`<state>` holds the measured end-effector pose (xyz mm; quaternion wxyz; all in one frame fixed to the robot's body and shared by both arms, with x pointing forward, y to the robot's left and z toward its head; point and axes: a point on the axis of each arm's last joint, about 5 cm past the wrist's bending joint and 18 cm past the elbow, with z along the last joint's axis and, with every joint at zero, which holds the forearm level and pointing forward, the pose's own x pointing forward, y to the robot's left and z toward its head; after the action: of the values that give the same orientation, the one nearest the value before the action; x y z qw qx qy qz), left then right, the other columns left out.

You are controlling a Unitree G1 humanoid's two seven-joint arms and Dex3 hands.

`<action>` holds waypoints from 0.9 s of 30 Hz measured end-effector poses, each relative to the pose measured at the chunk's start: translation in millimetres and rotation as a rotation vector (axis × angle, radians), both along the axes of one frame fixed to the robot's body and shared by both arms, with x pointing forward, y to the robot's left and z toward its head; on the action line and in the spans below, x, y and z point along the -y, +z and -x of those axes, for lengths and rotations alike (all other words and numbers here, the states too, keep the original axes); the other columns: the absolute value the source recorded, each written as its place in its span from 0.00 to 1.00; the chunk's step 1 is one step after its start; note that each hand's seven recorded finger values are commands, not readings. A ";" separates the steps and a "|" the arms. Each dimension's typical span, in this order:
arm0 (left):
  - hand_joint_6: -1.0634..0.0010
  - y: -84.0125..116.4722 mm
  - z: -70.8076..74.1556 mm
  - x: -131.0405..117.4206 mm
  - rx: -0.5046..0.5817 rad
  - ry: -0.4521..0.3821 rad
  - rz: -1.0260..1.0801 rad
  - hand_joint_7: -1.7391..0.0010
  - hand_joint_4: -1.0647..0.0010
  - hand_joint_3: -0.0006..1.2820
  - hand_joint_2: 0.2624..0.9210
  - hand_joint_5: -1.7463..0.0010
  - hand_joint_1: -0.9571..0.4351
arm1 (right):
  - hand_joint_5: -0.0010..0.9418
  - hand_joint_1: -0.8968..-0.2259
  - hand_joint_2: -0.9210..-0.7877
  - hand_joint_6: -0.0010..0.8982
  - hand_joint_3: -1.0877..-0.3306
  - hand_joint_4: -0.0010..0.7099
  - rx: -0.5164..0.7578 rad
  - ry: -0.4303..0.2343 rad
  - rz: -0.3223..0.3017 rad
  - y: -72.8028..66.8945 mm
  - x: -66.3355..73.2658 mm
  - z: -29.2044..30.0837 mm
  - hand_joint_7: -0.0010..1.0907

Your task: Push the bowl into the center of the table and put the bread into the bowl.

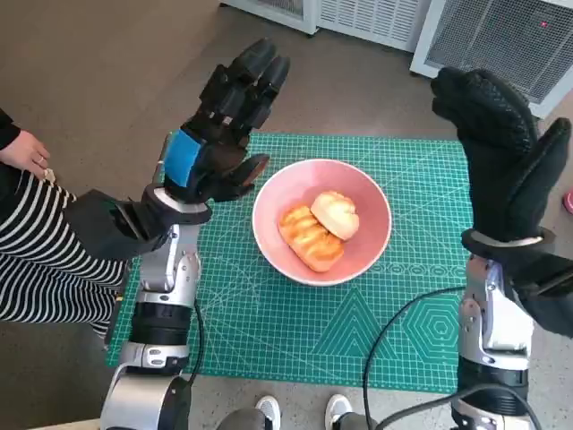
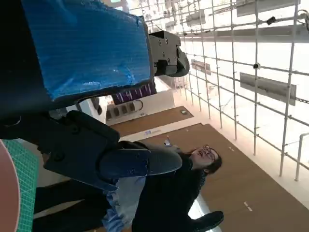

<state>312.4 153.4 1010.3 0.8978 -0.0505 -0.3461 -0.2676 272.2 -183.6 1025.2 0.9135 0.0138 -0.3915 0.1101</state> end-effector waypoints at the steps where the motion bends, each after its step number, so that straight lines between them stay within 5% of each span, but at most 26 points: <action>1: 1.00 0.1 0.2 0.2 0.001 0.000 -0.002 0.74 0.93 0.35 1.00 0.98 0.20 | 0.00 0.36 0.00 0.07 0.57 0.22 0.000 0.000 0.000 0.0 0.0 0.0 0.46; 27: 1.00 -3.6 6.1 11.6 0.007 0.010 0.016 0.73 0.92 0.30 0.99 0.97 0.20 | 0.00 0.31 0.00 0.06 0.54 0.19 -0.017 -0.020 -0.001 -5.4 1.6 2.7 0.44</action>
<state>306.4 141.8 1006.7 0.8974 -0.0549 -0.3518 -0.2606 269.5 -185.2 1019.9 0.9179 0.0114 -0.3838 0.1004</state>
